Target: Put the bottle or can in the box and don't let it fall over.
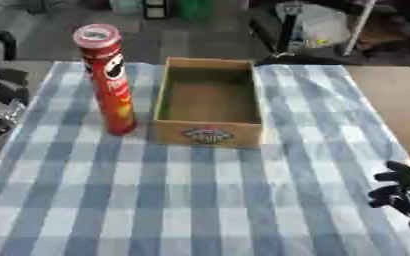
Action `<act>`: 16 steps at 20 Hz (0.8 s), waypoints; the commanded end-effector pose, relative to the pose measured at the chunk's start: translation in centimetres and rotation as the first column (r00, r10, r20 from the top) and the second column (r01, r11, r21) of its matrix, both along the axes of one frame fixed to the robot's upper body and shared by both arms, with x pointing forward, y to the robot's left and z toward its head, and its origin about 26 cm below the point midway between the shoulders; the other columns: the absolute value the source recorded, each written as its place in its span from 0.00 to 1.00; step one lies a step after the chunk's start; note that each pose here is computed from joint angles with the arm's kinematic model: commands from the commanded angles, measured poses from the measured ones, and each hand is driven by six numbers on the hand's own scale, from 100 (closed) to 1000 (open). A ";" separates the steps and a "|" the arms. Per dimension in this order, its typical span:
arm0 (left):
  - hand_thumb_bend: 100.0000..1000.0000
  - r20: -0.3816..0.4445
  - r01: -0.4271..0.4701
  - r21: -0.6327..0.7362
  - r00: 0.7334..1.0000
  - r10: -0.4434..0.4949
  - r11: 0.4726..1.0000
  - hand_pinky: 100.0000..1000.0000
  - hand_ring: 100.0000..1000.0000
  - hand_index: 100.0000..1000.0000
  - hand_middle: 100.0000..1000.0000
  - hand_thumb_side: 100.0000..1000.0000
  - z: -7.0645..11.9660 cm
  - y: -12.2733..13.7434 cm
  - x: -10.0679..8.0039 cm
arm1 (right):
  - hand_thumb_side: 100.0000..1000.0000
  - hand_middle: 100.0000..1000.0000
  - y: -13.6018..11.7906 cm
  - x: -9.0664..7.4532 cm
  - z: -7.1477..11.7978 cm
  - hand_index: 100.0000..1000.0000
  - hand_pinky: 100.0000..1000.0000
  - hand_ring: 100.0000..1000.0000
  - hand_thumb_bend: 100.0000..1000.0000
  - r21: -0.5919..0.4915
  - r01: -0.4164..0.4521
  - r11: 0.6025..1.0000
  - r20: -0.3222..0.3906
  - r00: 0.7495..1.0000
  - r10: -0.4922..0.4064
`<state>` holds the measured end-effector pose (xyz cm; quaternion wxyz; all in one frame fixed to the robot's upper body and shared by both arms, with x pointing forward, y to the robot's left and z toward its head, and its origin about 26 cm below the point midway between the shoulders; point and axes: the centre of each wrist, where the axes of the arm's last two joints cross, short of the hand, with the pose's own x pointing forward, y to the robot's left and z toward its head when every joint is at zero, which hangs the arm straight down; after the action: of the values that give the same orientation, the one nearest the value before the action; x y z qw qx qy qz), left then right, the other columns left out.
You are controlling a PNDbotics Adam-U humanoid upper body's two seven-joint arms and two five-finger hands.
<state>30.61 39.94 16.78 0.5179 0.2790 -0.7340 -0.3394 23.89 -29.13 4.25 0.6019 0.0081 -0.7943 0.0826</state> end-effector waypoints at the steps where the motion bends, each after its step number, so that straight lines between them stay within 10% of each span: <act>1: 0.02 0.051 0.000 0.029 0.999 -0.002 1.000 0.62 0.59 0.82 0.67 0.55 1.9 0.3 -0.1 | 0.60 0.62 -0.2 0.0 0.3 0.82 0.47 0.53 0.00 -0.012 0.002 1.000 0.012 1.000 -0.002; 11: 0.07 0.254 0.017 0.108 0.966 -0.044 0.994 0.62 0.61 0.83 0.70 0.47 11.4 0.1 2.7 | 0.60 0.62 -0.3 -0.1 0.1 0.82 0.47 0.53 0.00 -0.019 -0.011 1.000 -0.002 1.000 0.011; 16: 0.10 0.212 0.033 0.203 0.974 -0.077 0.979 0.64 0.65 0.85 0.73 0.48 14.6 -0.2 6.2 | 0.61 0.62 -0.2 0.0 0.0 0.82 0.47 0.53 0.00 -0.023 -0.024 0.999 -0.008 1.000 0.024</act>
<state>36.79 38.79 30.40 0.3918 0.3247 -0.7755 -0.3737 23.78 -29.06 3.83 0.6091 0.0136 -0.7882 0.0874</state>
